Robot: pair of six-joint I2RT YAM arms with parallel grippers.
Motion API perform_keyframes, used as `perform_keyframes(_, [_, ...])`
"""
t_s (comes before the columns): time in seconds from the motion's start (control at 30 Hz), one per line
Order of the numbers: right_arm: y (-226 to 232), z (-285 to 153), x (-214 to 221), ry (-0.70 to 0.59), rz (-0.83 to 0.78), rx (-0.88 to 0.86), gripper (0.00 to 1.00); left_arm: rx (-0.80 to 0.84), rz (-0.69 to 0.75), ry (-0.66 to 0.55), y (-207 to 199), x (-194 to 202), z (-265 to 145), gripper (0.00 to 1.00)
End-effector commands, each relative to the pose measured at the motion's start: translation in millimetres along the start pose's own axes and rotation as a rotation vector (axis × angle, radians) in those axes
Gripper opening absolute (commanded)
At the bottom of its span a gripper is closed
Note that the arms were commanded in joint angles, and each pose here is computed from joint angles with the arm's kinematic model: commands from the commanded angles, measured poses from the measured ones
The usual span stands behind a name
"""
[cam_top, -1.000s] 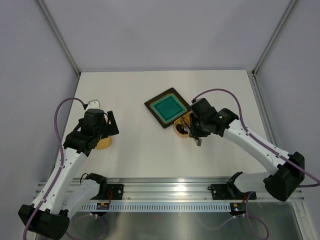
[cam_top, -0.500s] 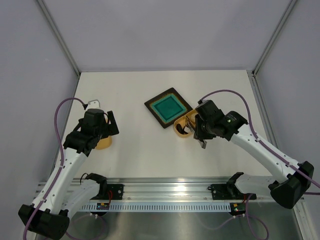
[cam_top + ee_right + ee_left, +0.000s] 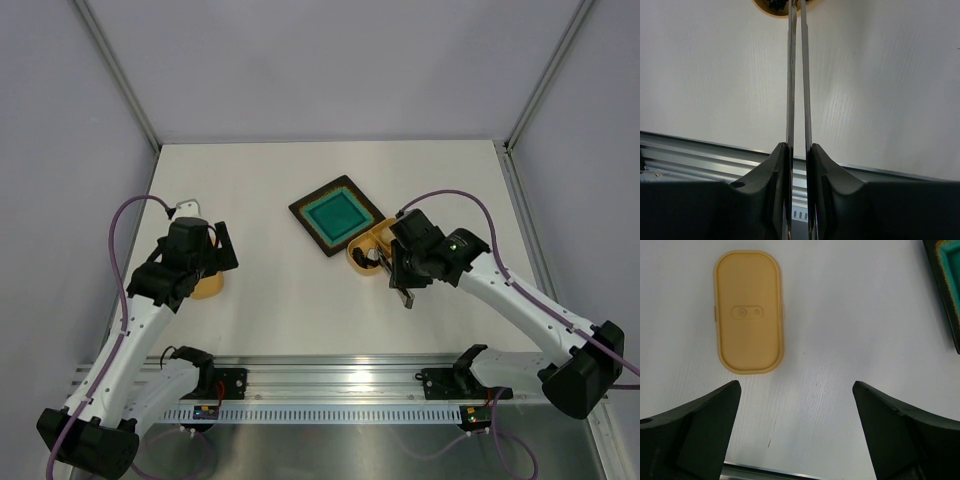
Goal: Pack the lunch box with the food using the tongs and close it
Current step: Adjust the fake food in the packing box.
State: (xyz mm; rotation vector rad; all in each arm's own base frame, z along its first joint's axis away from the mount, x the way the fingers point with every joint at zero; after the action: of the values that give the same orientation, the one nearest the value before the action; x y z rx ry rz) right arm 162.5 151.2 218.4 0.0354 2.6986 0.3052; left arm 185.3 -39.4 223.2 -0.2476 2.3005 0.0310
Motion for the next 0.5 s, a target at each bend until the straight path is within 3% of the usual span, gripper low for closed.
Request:
perform_keyframes(0.0, [3.4,16.9,6.4,0.043,-0.018,0.003,0.07,0.022,-0.021,-0.027,-4.1,-5.0,1.6,0.99])
perform_keyframes(0.13, [-1.6,20.8,8.3,0.051,-0.019,0.064,0.05,0.019,-0.016,-0.026,-3.4,-4.0,1.1,0.99])
perform_keyframes(0.47, [15.7,-20.3,-15.3,-0.086,-0.028,-0.066,0.05,0.019,-0.016,-0.027,-4.1,-4.3,2.8,0.99])
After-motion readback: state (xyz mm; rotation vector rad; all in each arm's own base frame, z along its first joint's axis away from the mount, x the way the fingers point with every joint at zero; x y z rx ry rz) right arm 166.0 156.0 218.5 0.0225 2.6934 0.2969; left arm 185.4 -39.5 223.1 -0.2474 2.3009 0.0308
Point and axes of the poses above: each gripper's point midway between its finger pads, its own z axis out along the fingers, its own y axis along the line the jaws close on, x = y × z, the point moved 7 cm from there along -z, back along the fingers, and after that the axes turned 4 degrees about z, right-handed, at the moved point
